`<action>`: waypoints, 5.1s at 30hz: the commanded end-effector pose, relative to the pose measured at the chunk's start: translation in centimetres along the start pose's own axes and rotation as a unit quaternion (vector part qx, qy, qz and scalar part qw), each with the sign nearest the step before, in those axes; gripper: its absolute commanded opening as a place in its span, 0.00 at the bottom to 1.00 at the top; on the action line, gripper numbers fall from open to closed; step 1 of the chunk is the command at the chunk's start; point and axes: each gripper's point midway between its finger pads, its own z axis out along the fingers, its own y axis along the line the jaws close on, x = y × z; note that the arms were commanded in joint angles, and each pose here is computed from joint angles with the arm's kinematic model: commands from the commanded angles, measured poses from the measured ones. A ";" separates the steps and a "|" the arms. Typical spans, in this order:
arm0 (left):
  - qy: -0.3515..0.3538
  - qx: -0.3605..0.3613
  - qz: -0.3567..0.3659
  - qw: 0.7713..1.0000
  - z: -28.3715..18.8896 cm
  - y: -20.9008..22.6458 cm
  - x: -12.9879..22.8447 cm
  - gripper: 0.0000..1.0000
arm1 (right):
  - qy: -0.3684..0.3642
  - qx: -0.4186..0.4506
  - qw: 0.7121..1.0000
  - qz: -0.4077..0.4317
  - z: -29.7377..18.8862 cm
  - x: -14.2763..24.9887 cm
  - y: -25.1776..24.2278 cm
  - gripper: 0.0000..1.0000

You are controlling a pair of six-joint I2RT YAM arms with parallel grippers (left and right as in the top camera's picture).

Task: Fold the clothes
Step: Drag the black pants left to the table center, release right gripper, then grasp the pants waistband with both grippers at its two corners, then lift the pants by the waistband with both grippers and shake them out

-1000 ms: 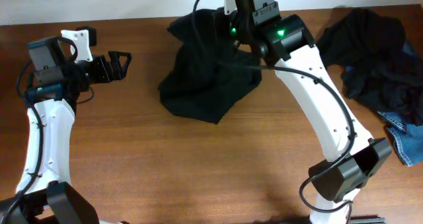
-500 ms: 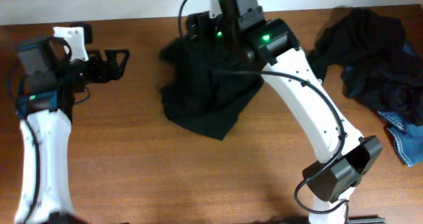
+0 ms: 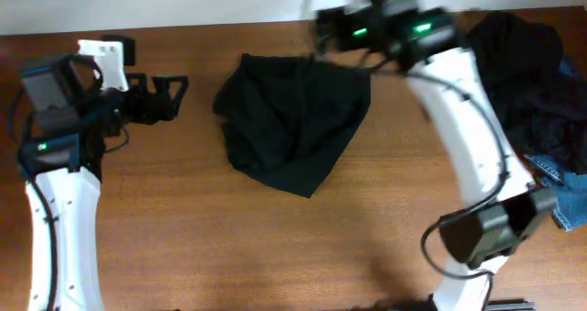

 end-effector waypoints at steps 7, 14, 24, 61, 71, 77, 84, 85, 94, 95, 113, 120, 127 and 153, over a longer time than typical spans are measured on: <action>0.064 0.033 0.009 0.997 5.3 0.0 3.3 0.96 | 0.069 0.003 0.988 0.136 5.7 3.6 -9.5 0.95; 0.070 0.021 0.009 0.997 6.0 0.6 3.7 0.96 | 0.148 0.015 0.972 0.181 12.7 9.4 -11.6 0.81; 0.017 -0.027 0.055 0.998 7.4 2.2 0.9 0.96 | 0.166 0.019 0.967 0.192 15.7 11.5 -12.3 0.75; 0.050 0.030 0.176 0.983 34.1 -2.0 3.6 0.99 | 0.188 0.027 0.962 0.198 20.1 14.8 -12.2 0.68; 0.076 0.016 0.198 0.977 36.0 -3.8 6.7 0.99 | 0.200 0.028 0.957 0.208 21.4 16.3 -12.5 0.68; 0.114 0.016 0.205 0.972 36.2 -3.1 9.0 0.99 | 0.196 0.026 0.959 0.204 21.6 16.1 -12.3 0.68; 0.165 0.030 0.233 0.958 36.1 -3.6 12.1 0.99 | 0.197 0.022 0.960 0.198 21.7 16.1 -11.5 0.68; 0.168 0.034 0.235 0.957 36.0 -4.1 12.1 0.99 | 0.197 0.022 0.960 0.197 21.8 16.1 -11.4 0.68; 0.198 0.058 0.278 0.938 35.5 -6.5 13.5 0.90 | 0.205 0.018 0.960 0.192 21.8 16.5 -10.3 0.50; 0.200 0.058 0.278 0.938 35.5 -6.5 13.6 0.76 | 0.206 0.019 0.959 0.192 21.8 16.5 -10.3 0.37; 0.083 -0.028 0.277 0.957 29.4 -7.4 -3.1 0.00 | 0.120 -0.002 0.989 0.090 12.1 6.7 -8.4 0.04; 0.069 -0.042 0.271 0.959 24.9 -7.3 -6.8 0.00 | 0.045 -0.011 0.998 0.050 3.3 1.0 -6.1 0.04; 0.035 -0.047 0.255 0.965 22.9 -8.1 -9.3 0.00 | 0.013 -0.025 0.999 0.021 -3.2 -0.6 -3.4 0.04; 0.004 0.043 0.164 0.986 17.3 0.4 -12.1 0.28 | 0.084 -0.152 0.912 -0.372 -11.4 7.6 10.4 0.04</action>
